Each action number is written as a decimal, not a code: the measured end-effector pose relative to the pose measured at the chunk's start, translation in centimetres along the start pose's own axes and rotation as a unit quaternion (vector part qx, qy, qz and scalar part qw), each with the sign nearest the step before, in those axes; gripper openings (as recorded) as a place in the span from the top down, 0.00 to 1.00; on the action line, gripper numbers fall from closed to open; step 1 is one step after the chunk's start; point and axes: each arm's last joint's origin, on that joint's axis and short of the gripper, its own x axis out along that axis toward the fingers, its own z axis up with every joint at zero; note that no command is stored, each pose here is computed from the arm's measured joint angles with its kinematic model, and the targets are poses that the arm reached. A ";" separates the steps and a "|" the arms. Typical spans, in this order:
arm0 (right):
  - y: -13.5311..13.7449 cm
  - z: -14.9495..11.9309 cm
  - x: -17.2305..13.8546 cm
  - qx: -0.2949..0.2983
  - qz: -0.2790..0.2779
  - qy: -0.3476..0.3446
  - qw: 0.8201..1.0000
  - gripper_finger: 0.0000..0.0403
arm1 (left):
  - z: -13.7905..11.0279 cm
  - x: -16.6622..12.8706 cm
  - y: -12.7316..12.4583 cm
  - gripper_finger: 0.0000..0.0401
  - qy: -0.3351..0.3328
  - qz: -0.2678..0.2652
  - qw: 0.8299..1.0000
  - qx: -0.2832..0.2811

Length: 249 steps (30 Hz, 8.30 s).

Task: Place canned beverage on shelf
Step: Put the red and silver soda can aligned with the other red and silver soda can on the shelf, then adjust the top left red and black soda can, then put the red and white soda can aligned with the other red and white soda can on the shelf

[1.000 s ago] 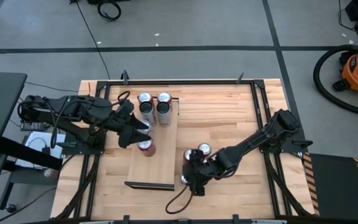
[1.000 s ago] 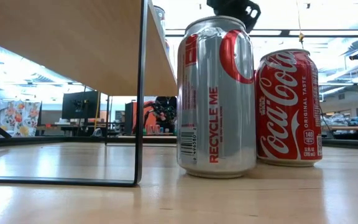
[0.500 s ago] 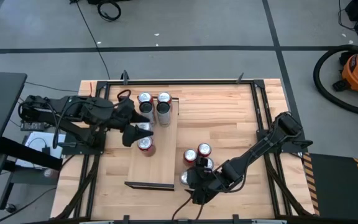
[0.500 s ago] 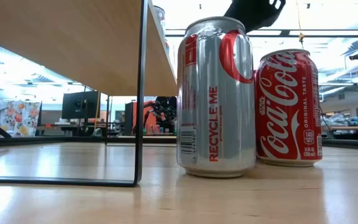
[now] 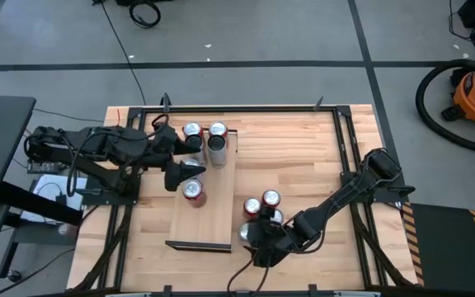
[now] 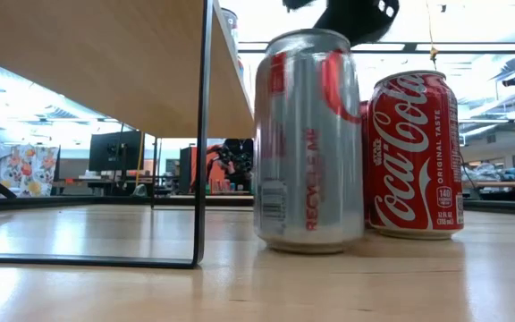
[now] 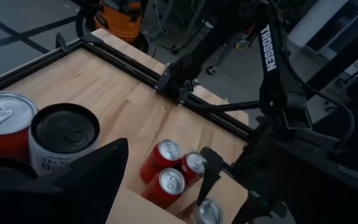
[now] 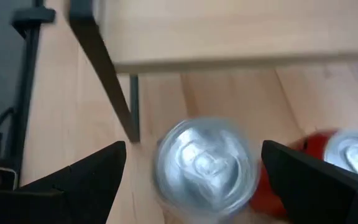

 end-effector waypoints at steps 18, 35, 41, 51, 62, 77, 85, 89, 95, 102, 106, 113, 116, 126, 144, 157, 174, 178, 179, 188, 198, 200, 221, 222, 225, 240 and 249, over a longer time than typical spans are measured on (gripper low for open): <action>-0.9 0.8 0.7 -0.069 0.028 0.014 0.997 0.07 | 0.0 0.0 0.0 0.03 0.003 -0.001 0.999 -0.032; -4.7 2.1 2.9 -0.112 0.108 0.091 0.984 0.07 | -0.4 0.0 0.2 0.03 0.026 0.006 0.995 -0.094; -5.2 1.8 3.0 -0.129 0.123 0.117 0.977 0.11 | -0.4 0.0 0.2 0.03 0.027 0.006 0.995 -0.098; -5.7 2.1 3.2 -0.127 0.127 0.118 0.977 0.23 | -0.6 -0.1 0.3 0.03 0.033 0.010 0.995 -0.089; -7.9 5.4 -1.9 -0.070 0.120 0.099 0.985 0.21 | -0.8 -0.1 0.1 0.03 0.070 -0.024 0.995 -0.074; -15.0 10.9 -7.7 0.006 0.064 0.018 0.998 0.21 | 0.5 -0.8 -1.9 0.03 -0.016 -0.115 0.993 0.022; -16.9 13.3 -7.8 0.008 0.086 -0.059 0.995 0.21 | 0.5 -0.8 -2.0 0.03 -0.033 -0.099 0.994 0.019; -17.6 13.9 -7.0 -0.001 0.086 -0.079 0.993 0.21 | 0.5 -0.7 -1.9 0.03 -0.041 -0.079 0.996 0.016; -18.4 13.6 -5.0 -0.016 0.077 -0.051 0.996 0.21 | 0.5 -0.4 -1.8 0.03 -0.050 -0.053 0.997 0.003; -19.1 13.9 -4.2 -0.025 0.087 -0.054 0.994 0.21 | 0.2 -0.1 -1.4 0.03 -0.043 -0.026 0.999 -0.013; -19.3 13.9 -3.7 -0.024 0.094 -0.054 0.994 0.21 | 0.2 0.2 -1.2 0.03 -0.049 0.000 0.999 -0.015; -19.3 13.8 -3.7 -0.036 0.095 -0.049 0.994 0.21 | 0.3 0.2 -1.0 0.03 -0.071 0.039 0.996 0.027; -19.2 13.8 -3.4 -0.038 0.096 -0.045 0.994 0.21 | 0.3 0.1 -0.9 0.03 -0.076 0.052 0.995 0.038; -18.9 13.7 -1.8 -0.035 0.103 -0.040 0.993 0.19 | -0.2 0.2 -0.5 0.03 -0.052 0.070 0.995 0.039; -18.9 13.8 -1.8 -0.032 0.079 -0.046 0.995 0.14 | -0.5 0.1 -0.5 0.03 -0.027 0.058 0.997 0.043; -17.3 12.0 -4.5 -0.047 0.076 0.068 0.994 0.14 | -1.6 0.0 0.2 0.03 0.034 0.078 0.996 0.037; -15.9 6.7 -0.9 0.006 0.053 0.159 0.986 0.14 | -1.8 0.0 0.1 0.03 0.055 0.053 0.997 0.020; -15.8 6.5 -0.5 0.024 0.048 0.147 0.988 0.14 | -1.8 0.0 0.1 0.03 0.054 0.054 0.997 0.000; -15.9 6.4 -0.4 0.030 0.041 0.148 0.988 0.14 | -1.8 0.0 0.1 0.03 0.054 0.054 0.997 -0.003; -15.9 5.4 0.3 0.043 0.031 0.161 0.985 0.14 | -1.8 0.0 0.1 0.03 0.062 0.044 0.997 -0.010; -15.4 4.5 1.5 -0.037 0.031 0.164 0.985 0.14 | -1.8 0.0 0.1 0.03 0.061 0.045 0.997 -0.024; -15.2 4.4 1.9 -0.063 0.042 0.164 0.983 0.14 | -1.8 0.0 0.1 0.03 0.060 0.045 0.997 -0.028; -17.5 4.6 3.0 -0.302 0.108 0.159 0.934 0.11 | -1.8 0.0 0.0 0.03 0.056 0.045 0.995 -0.062; -17.4 4.6 3.0 -0.304 0.107 0.159 0.933 0.09 | -1.8 0.0 0.0 0.03 0.056 0.045 0.995 -0.062; -17.5 4.6 3.0 -0.304 0.103 0.160 0.933 0.04 | -1.8 0.0 0.0 0.03 0.056 0.045 0.995 -0.063; -16.4 7.5 -0.7 -0.139 0.045 0.197 0.970 0.01 | -1.9 0.0 -0.1 0.03 0.078 0.027 0.994 -0.076; -12.1 7.2 -3.2 0.069 0.062 0.230 0.969 0.02 | -2.0 0.0 0.0 0.03 0.085 0.025 0.994 -0.063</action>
